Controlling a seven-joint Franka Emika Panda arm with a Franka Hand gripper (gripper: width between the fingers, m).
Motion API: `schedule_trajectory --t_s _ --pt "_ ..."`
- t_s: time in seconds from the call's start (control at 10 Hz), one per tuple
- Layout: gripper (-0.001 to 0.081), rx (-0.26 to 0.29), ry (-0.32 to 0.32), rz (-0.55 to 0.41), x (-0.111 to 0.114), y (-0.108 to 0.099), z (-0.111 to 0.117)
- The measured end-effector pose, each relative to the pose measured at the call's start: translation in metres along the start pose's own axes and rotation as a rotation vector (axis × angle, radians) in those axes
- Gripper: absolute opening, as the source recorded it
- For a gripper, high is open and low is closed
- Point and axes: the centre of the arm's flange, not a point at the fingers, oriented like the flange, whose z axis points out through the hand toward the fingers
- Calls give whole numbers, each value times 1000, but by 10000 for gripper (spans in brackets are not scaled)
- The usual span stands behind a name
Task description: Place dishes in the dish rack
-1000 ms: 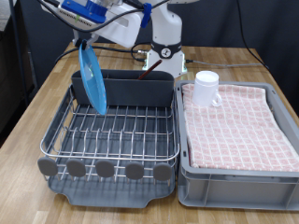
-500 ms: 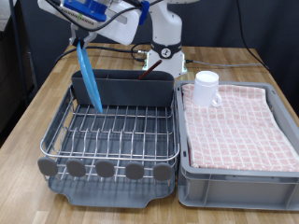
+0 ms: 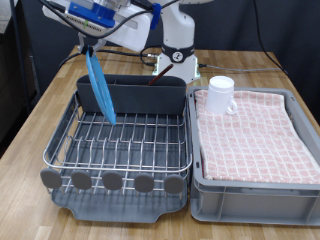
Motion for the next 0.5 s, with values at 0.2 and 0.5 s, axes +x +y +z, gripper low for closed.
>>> schedule_trajectory --t_s 0.2,0.5 --pt "26 -15 -13 35 -8 -3 8" --pt "26 -19 -17 48 -17 -6 17"
